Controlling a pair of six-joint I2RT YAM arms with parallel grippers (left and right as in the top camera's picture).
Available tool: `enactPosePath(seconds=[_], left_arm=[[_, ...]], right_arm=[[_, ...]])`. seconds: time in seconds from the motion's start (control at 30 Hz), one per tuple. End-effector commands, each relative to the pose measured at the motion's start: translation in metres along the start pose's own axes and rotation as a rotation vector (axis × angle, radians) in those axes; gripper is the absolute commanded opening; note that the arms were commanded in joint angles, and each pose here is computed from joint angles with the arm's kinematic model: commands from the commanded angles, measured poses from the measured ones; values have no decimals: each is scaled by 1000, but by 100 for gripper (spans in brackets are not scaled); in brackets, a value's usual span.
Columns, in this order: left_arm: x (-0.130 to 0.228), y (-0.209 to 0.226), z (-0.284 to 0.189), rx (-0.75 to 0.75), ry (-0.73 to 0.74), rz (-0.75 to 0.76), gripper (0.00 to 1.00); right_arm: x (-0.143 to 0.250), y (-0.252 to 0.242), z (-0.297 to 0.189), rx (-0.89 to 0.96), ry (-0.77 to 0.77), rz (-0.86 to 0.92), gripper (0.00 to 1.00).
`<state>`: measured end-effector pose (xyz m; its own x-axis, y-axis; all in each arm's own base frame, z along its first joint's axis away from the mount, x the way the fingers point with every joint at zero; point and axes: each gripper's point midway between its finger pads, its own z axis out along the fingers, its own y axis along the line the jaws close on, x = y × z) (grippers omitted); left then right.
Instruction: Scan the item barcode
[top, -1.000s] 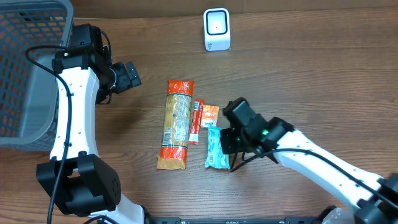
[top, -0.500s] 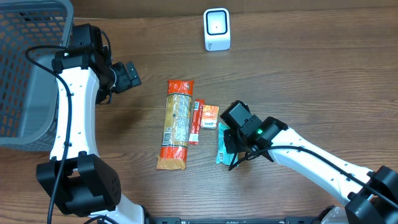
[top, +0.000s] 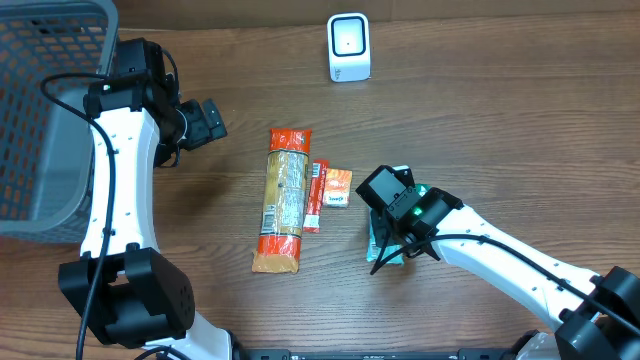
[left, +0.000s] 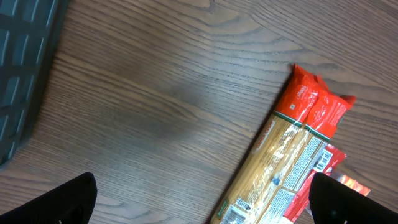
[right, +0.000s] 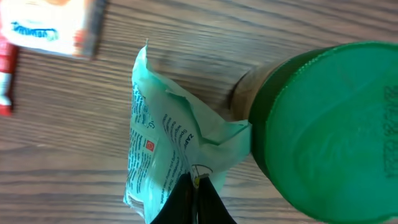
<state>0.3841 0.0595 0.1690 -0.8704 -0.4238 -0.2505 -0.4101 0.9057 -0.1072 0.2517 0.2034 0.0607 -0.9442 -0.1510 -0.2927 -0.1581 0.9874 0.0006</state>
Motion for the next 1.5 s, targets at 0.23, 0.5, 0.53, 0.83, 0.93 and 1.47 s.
enactPosePath(seconds=[0.23, 0.5, 0.53, 0.83, 0.93, 1.47], left_arm=[[-4, -3, -3, 2, -13, 23, 100], [-4, -3, -3, 2, -13, 23, 100], [-4, -3, -3, 2, -13, 23, 100], [-4, -3, -3, 2, -13, 23, 100], [-4, -3, -3, 2, -13, 23, 100], [-4, -3, -3, 2, -13, 22, 100]], right_arm=[[-6, -14, -8, 85, -20, -143, 7], [-8, 19, -9, -91, -13, -129, 9], [-9, 21, -9, -97, -18, -128, 11], [-6, 21, -9, -105, -4, -126, 42], [0, 18, -9, -91, 21, -129, 45], [-78, -34, -62, 25, -122, 236, 75]])
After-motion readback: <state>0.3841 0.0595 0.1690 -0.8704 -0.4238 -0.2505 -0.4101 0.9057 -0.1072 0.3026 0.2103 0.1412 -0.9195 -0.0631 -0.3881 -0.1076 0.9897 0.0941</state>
